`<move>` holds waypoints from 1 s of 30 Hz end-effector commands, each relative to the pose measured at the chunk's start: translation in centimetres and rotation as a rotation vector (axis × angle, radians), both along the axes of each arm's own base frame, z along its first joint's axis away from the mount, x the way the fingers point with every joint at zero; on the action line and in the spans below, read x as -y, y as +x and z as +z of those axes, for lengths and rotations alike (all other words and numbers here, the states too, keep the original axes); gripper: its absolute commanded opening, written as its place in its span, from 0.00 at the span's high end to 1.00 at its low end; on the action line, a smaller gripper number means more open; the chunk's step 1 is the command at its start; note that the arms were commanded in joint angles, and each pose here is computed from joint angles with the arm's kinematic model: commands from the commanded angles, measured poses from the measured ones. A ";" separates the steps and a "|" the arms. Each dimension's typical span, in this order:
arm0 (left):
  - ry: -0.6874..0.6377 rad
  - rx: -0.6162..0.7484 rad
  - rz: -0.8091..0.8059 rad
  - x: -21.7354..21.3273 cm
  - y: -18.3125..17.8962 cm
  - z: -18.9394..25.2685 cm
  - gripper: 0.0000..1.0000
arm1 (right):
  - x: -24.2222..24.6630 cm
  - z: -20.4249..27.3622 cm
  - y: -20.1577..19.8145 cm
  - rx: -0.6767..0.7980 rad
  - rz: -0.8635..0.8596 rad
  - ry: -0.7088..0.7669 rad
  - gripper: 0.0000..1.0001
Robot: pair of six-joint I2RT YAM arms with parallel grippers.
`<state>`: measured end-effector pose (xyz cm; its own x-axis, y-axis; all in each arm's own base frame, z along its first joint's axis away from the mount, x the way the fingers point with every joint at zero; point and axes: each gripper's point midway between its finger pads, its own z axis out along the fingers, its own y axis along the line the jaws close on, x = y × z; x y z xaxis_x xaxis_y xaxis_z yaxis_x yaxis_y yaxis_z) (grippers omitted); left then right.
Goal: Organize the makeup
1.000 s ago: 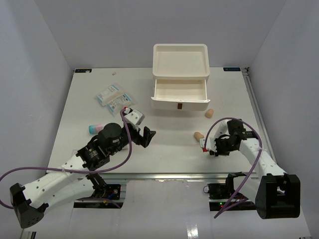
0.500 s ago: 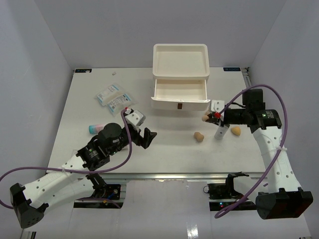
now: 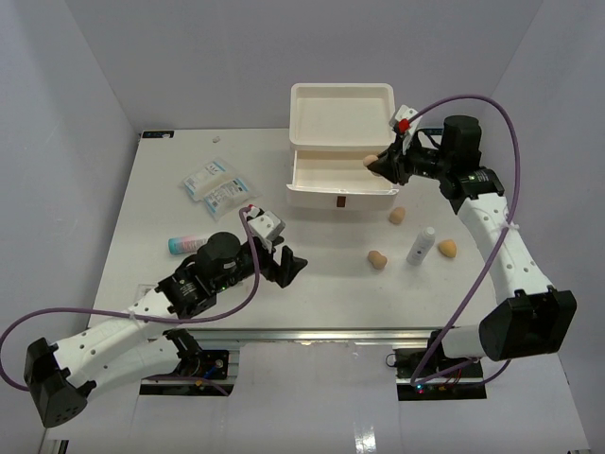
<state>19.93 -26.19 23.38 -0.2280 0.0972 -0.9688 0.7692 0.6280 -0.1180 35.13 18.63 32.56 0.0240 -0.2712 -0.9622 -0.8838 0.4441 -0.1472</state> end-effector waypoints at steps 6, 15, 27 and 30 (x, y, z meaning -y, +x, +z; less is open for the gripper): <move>-0.138 -0.287 -0.056 5.5 -2.0 -1.2 0.12 | 1.9 1.0 3.9 0.019 -0.223 0.006 0.38; -0.157 -0.387 0.001 11.1 -3.5 -3.8 0.24 | 1.9 3.1 0.6 0.025 -0.174 0.030 0.30; -0.119 -0.541 0.325 17.1 -1.2 -10.6 0.44 | 10.6 -2.5 -9.6 -0.091 -0.242 0.154 0.31; -0.143 -0.561 0.405 18.3 0.0 -11.4 0.37 | 11.8 -4.6 -10.3 -0.135 -0.283 0.187 0.31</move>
<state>17.53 -43.02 11.43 -0.6958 -0.0566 -0.7160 0.4404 0.7539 -0.4876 26.66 7.44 31.23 -0.0710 -0.1459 -0.9867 -0.7080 0.7042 -0.0532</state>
